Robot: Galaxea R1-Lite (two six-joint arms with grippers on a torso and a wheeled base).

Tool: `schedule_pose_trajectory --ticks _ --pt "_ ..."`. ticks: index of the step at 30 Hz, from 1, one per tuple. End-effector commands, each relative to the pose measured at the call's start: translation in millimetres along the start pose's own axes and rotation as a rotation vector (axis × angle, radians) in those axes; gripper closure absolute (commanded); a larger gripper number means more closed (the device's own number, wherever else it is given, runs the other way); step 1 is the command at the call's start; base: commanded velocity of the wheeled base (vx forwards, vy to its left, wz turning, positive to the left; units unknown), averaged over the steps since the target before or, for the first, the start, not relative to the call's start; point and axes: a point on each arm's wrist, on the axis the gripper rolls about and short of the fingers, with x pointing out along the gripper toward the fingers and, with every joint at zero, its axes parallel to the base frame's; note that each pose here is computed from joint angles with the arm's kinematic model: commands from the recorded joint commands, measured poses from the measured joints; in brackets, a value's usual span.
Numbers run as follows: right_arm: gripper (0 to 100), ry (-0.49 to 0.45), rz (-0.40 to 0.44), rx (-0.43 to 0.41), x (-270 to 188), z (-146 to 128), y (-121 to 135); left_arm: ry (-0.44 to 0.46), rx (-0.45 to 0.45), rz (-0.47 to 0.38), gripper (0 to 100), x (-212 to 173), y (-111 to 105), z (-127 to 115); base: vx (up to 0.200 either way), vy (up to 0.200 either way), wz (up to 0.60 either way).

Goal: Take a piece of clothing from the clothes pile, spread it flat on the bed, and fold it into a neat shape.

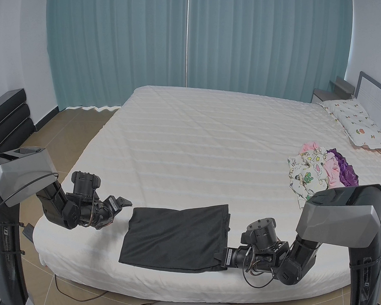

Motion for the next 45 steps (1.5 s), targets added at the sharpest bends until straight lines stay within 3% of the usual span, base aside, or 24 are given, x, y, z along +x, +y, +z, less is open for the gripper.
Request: schedule_pose_trajectory --ticks 1,26,27,36,45 --pt "100 0.009 -0.004 -0.004 -2.4 -3.1 0.1 0.000 -0.001 0.000 0 0.3 0.1 0.1 0.000 0.000 0.00" --pt "100 0.047 -0.032 -0.017 -25.6 -13.7 1.5 -0.001 -0.001 0.001 0 0.3 0.2 0.1 0.000 0.000 0.00" --pt "0 0.050 -0.034 -0.018 -25.6 -14.1 1.2 0.000 -0.002 0.002 0 0.3 0.3 0.0 0.000 0.000 0.00" --pt "0 0.035 -0.034 -0.012 -24.7 -8.2 2.2 0.000 -0.001 0.002 0 0.3 0.5 -0.2 0.000 0.000 0.00" --pt "0 -0.147 -0.049 0.097 19.3 44.2 -9.6 0.000 -0.001 0.002 0 0.3 0.5 -0.2 0.000 0.000 0.00"
